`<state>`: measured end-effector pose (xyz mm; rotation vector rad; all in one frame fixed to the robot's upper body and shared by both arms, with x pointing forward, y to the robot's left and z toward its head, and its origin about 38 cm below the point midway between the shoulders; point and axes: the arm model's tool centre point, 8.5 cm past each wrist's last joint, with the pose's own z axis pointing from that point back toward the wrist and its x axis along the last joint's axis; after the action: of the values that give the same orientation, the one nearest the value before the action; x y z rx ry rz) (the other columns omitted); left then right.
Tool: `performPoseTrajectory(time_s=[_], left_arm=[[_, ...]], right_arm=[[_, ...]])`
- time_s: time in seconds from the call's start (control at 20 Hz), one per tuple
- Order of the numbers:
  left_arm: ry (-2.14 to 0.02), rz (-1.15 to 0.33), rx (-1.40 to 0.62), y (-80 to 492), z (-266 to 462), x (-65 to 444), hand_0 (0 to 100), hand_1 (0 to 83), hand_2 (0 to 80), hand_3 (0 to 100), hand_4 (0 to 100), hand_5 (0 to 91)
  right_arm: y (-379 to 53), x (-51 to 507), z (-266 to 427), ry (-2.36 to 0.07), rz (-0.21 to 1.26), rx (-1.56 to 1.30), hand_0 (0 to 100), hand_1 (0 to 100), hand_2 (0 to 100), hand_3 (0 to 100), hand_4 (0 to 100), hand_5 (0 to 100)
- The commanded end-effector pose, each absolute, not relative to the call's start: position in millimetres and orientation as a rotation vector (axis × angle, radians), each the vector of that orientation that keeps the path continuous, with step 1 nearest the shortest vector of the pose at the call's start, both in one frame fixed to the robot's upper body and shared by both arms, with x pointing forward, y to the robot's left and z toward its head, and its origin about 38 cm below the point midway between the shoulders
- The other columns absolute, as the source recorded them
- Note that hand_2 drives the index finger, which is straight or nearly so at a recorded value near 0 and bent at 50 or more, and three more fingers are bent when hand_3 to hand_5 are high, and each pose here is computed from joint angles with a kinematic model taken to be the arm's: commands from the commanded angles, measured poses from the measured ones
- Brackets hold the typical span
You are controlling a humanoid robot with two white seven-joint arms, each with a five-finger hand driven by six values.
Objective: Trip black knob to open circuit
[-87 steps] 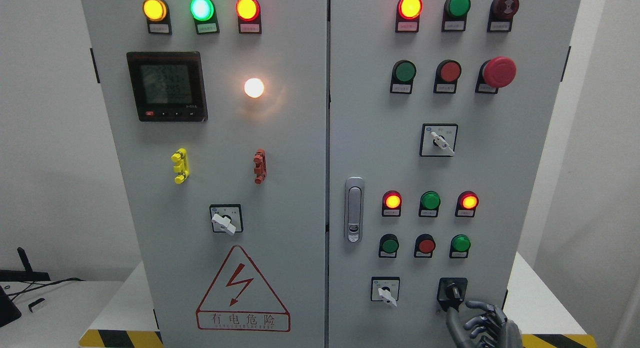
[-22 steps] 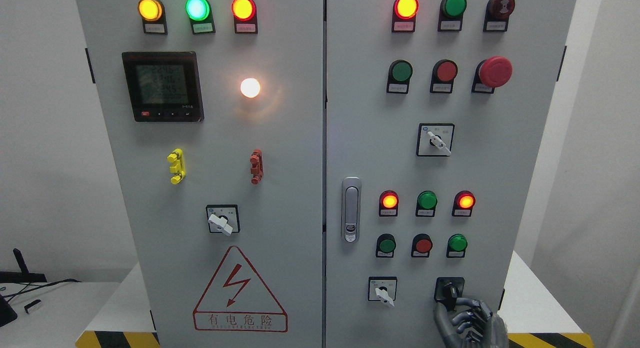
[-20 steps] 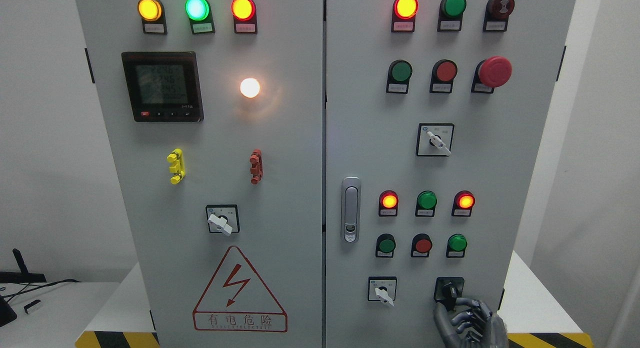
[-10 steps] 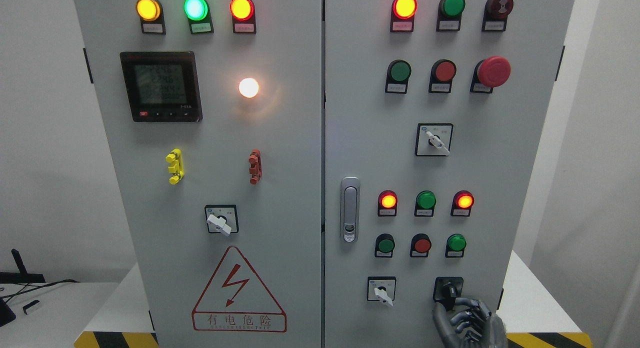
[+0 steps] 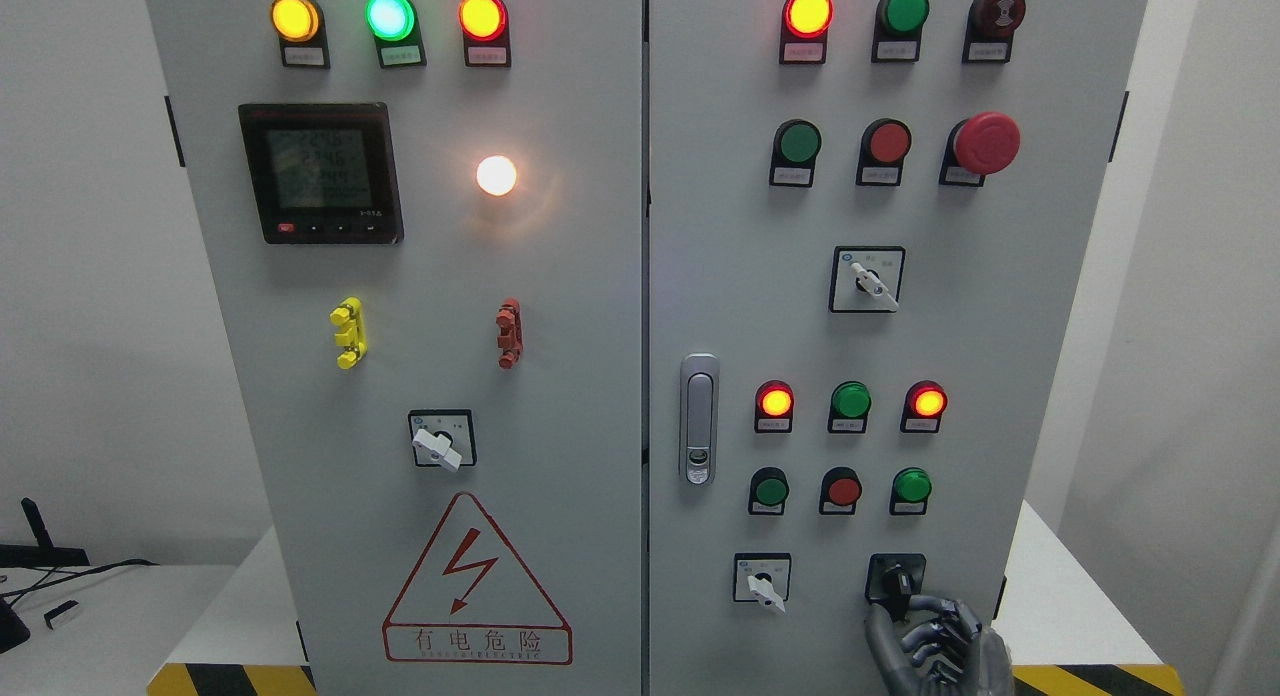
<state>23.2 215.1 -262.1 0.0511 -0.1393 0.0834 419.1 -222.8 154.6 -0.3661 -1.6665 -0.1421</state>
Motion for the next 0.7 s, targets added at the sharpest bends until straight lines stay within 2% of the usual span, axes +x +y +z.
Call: performPoseTrajectory(time_s=[0.0,0.65], left_arm=[[-0.141,0.053,0.047,214.0,-262.1,23.6,12,38.9,0.0,0,0,0.0],[-0.139,0.053,0.047,214.0,-262.1,23.0,12,38.9,0.0,0,0,0.0]], right_arm=[[-221.7,419.2,154.2,-1.666,-0.142,-0.364,28,73,53,80,87,98],[-221.1,419.2,154.2,-1.666,-0.141,-0.361,28,70,54,82,87,98]])
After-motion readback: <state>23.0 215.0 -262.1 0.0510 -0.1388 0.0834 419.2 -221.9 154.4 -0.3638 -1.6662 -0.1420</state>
